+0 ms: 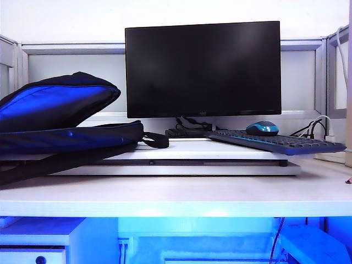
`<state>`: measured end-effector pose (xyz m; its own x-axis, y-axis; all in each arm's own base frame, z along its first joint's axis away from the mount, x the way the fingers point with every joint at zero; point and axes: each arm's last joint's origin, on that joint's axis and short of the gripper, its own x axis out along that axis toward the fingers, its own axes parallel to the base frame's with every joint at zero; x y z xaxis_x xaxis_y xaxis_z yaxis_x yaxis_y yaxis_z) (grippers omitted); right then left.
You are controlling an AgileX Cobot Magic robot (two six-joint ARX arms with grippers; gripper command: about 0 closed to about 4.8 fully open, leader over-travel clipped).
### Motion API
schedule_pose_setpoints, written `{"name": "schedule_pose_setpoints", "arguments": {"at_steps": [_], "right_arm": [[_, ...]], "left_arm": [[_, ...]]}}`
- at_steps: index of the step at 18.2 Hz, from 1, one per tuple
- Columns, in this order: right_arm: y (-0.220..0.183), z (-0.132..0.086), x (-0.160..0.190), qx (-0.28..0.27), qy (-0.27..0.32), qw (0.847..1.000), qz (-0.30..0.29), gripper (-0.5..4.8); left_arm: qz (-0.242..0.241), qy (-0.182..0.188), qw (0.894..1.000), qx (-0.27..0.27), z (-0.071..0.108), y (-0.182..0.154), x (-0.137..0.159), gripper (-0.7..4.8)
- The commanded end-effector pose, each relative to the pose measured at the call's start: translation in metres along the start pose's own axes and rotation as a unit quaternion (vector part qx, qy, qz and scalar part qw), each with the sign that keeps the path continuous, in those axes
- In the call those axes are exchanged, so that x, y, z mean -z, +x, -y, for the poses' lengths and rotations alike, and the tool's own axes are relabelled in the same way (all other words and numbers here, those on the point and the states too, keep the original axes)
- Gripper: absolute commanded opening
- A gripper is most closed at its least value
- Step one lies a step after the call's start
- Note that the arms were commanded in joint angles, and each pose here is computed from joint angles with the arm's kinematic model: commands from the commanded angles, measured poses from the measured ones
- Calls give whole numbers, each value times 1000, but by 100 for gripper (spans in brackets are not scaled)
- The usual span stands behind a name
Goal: Pick up the book on the desk and put it into the open backpack.
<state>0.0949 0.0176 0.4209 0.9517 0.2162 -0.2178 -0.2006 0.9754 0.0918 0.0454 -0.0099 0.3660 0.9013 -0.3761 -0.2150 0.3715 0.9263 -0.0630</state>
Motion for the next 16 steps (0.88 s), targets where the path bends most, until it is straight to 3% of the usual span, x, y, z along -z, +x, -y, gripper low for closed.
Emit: {"name": "schedule_pose_setpoints", "arguments": {"at_steps": [1,4,5,9,12,16], "right_arm": [[6,3,27,5,12,1000,-4,322],[6,4,46,5,25,1000,8,322],[3,5,53,4,25,1000,18,293],[12,8,87,6,43,999,0,274],[26,11,114,9,57,998,-14,273],[31,14,139,19,59,998,-1,265]], "left_arm": [[9,-23,1000,-1,-5,11,12,335],[42,-46,998,7,-4,12,31,335],[57,-51,997,7,0,5,43,334],[107,-41,993,-40,5,-10,77,326],[74,-39,994,-73,-1,-1,89,316],[71,-35,990,-114,-4,2,92,307]]}}
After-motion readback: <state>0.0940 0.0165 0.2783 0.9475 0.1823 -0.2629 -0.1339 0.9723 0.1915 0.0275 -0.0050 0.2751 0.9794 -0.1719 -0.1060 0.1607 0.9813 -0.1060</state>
